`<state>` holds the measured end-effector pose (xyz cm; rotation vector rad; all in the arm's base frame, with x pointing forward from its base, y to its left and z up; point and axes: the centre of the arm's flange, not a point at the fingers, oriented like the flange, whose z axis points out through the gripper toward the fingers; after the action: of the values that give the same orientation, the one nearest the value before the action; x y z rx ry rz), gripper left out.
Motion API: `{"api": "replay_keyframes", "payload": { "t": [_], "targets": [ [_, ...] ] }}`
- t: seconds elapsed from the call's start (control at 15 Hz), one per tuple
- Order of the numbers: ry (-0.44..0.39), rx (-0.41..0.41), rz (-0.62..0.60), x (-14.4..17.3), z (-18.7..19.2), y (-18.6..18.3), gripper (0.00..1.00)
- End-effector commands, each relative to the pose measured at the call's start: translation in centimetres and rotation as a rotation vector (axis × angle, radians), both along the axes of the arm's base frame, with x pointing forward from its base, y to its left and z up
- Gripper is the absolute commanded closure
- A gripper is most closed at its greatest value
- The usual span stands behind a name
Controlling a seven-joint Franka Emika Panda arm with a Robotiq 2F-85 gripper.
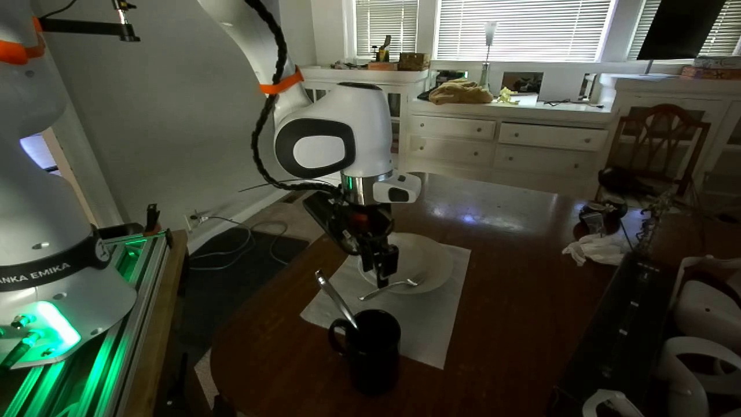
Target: Put the silver fork in the black mug then place the mug on the white plate.
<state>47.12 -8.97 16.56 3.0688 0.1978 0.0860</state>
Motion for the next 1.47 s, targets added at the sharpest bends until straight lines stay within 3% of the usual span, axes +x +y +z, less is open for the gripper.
{"api": "replay_keyframes", "payload": {
  "t": [0.0, 0.87, 1.4],
  "targets": [
    [-0.001, 0.012, -0.014, -0.7, -1.2, -0.3, 0.39],
    [-0.007, 0.032, -0.004, -1.6, -2.9, -1.0, 0.57],
    [-0.028, 0.022, 0.018, -1.7, -3.9, -1.2, 0.59]
  ]
}}
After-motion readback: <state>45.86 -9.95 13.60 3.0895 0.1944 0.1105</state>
